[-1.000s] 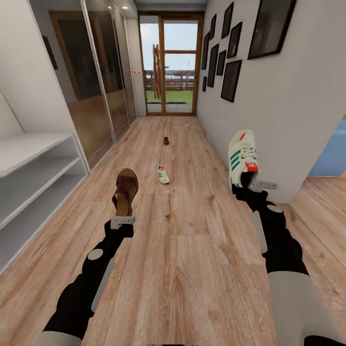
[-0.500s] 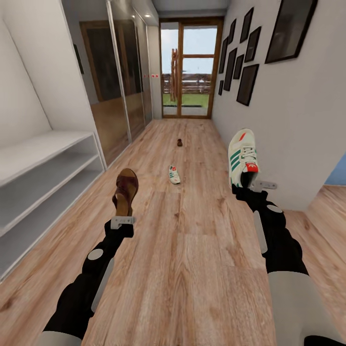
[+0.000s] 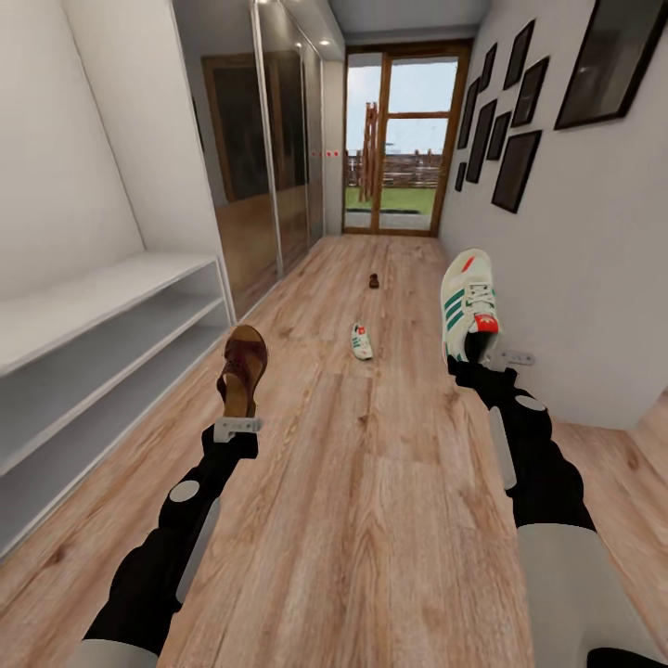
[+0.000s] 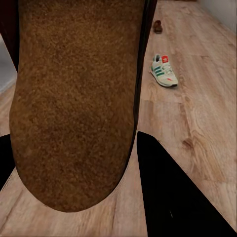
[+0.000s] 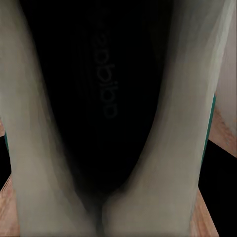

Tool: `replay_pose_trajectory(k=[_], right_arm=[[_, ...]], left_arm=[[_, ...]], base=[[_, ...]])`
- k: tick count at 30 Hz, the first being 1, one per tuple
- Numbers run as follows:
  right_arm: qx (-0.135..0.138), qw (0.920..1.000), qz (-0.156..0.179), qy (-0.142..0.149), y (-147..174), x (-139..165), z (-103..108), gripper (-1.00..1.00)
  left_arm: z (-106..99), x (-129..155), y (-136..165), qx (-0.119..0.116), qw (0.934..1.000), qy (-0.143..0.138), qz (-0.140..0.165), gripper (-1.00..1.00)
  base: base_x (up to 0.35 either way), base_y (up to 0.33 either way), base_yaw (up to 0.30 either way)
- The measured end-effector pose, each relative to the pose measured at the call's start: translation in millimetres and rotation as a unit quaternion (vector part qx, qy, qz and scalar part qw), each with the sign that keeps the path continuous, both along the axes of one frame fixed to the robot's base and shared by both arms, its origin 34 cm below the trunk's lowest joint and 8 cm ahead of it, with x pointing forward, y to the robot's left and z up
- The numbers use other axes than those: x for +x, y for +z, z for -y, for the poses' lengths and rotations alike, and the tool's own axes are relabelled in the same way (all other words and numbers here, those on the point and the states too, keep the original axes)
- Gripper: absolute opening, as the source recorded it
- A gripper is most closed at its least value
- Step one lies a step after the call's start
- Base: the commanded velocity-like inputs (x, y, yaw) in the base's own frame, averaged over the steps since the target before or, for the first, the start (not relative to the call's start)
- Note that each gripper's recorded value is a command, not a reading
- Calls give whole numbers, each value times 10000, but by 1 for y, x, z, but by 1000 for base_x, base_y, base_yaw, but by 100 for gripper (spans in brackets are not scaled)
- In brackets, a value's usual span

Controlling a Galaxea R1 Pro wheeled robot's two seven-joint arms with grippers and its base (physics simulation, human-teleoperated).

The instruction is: Pick up the two gym shoes and the two sandals from the corridor floor and place them onto the hallstand (shoe rack) in the corridor, making sure they are on the rack and not on the floor. Arrange them so the two gym shoes are next to each other and the two sandals are next to each other.

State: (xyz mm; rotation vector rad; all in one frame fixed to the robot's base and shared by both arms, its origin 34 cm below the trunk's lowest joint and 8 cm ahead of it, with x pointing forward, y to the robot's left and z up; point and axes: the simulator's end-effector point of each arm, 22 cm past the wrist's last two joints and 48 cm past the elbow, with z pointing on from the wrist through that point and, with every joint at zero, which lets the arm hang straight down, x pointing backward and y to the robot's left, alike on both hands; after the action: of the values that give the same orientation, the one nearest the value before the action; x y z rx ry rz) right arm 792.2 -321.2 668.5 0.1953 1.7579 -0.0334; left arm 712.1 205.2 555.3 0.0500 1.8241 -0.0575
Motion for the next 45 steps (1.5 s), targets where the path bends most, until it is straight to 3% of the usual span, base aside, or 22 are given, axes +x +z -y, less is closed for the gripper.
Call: replay_pose_trajectory(k=[45], right_arm=[[0,9997,254,0,36,-9,0,-100]], left_arm=[[0,-3,32,0,9997,3,262,-100]], base=[[-41,-37,210]])
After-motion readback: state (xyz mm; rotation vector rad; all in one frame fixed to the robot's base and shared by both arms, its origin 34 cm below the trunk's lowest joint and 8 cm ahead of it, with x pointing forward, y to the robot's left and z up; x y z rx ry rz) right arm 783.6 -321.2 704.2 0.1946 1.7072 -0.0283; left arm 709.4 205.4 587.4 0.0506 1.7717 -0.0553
